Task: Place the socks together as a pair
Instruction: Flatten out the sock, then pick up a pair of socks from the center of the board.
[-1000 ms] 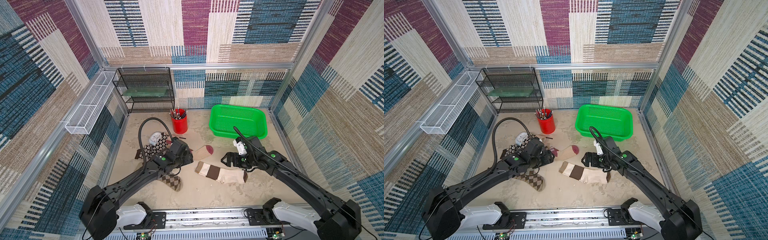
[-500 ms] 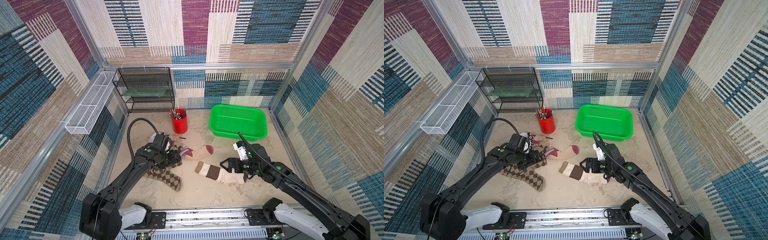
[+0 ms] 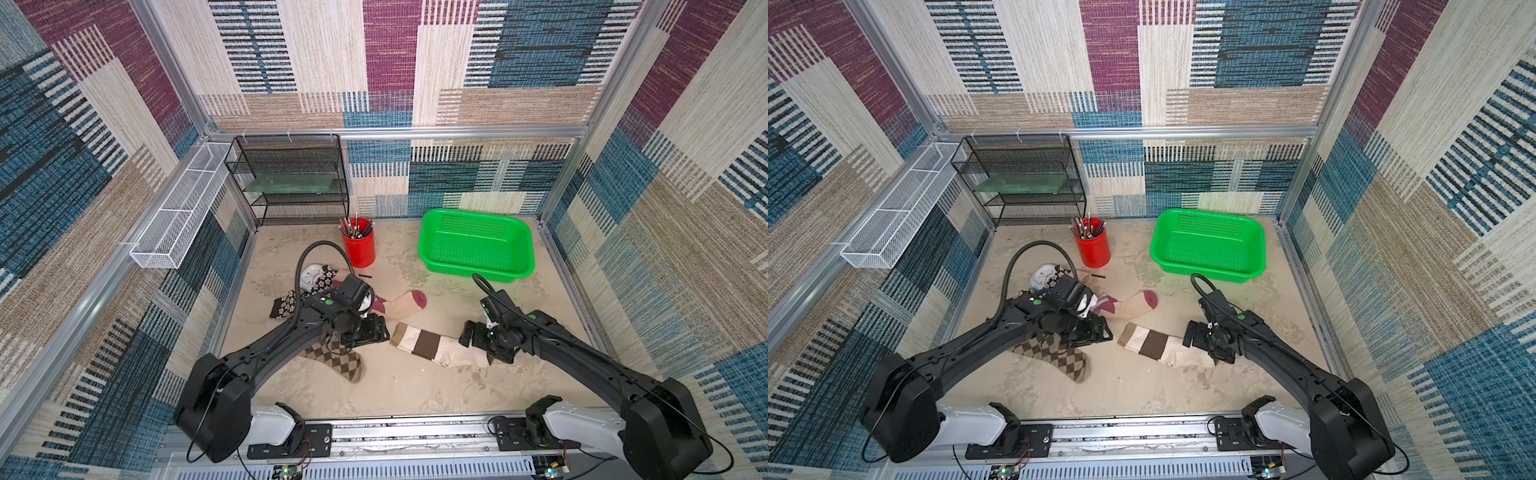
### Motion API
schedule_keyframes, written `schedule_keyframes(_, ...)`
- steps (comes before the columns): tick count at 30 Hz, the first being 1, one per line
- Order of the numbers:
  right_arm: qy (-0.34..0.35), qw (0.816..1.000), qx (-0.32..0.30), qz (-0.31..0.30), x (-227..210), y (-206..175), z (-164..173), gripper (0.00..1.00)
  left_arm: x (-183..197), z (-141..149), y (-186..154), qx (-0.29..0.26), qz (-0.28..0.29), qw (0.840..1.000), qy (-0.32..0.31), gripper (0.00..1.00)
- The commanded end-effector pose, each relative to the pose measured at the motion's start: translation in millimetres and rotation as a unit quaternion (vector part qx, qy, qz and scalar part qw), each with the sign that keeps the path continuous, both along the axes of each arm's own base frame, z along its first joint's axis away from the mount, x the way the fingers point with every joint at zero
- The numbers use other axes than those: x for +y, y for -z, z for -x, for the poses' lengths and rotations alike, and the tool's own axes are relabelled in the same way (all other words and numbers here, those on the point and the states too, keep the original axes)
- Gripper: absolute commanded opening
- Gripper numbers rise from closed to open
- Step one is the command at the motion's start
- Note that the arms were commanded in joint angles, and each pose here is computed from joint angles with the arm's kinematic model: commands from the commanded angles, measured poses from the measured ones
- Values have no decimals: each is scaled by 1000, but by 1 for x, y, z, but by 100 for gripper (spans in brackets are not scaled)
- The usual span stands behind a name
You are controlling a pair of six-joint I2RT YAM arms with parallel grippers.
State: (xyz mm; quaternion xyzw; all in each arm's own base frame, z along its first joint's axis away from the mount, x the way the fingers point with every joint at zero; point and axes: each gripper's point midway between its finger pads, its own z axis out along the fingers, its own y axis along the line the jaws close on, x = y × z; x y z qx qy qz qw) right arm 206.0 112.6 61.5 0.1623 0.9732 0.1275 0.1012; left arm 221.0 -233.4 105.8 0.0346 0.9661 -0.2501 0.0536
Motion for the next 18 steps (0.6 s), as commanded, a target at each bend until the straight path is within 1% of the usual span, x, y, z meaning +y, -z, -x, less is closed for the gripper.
schedule_keyframes(1,32,999,7,25,-14,0,1,100,-25,-12,4,-1,18,1000,5,72)
schedule_keyframes(5,41,999,6,21,-17,4,0,100,-35,-26,26,10,-9,1000,8,70)
schedule_keyframes(10,51,998,14,23,-21,18,1,96,-45,-34,49,23,-35,999,29,67)
schedule_keyframes(15,60,998,19,27,-25,30,-1,90,-39,-36,70,36,-70,997,28,61)
schedule_keyframes(18,59,997,30,27,-24,37,-1,82,-41,-32,80,46,-80,995,35,58)
